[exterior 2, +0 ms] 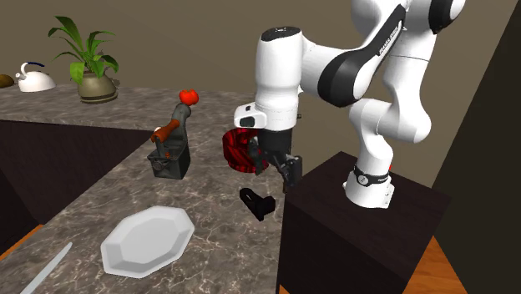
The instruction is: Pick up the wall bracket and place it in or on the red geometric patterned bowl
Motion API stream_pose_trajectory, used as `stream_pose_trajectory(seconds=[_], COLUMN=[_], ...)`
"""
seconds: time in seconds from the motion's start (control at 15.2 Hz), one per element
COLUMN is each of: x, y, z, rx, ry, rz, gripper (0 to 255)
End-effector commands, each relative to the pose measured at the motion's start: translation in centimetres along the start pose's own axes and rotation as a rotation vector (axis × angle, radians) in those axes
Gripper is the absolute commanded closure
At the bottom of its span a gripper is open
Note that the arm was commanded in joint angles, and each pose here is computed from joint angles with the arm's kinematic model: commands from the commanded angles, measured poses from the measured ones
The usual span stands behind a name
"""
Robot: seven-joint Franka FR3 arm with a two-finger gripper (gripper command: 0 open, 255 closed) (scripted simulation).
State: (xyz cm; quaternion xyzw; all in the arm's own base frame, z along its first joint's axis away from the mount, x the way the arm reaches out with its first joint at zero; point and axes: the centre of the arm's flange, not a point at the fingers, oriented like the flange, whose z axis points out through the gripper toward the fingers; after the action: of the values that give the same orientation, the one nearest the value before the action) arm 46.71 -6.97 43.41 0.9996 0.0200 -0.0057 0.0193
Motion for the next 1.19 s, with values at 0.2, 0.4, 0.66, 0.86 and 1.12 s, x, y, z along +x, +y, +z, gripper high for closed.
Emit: stream_pose_trajectory(seconds=[0.2, 0.4, 0.66, 0.86, 1.12], x=[3.6, 3.7, 3.7, 3.7, 3.7], y=[1.1, 1.1, 1.1, 1.1, 1.1], z=[3.9, 5.5, 7.4, 7.4, 7.4], rx=[0.023, 0.023, 0.023, 0.023, 0.023], ry=[0.020, 0.020, 0.020, 0.020, 0.020], rz=[-0.008, -0.008, -0.008, -0.008, -0.008], gripper=[0, 0, 0, 0, 0])
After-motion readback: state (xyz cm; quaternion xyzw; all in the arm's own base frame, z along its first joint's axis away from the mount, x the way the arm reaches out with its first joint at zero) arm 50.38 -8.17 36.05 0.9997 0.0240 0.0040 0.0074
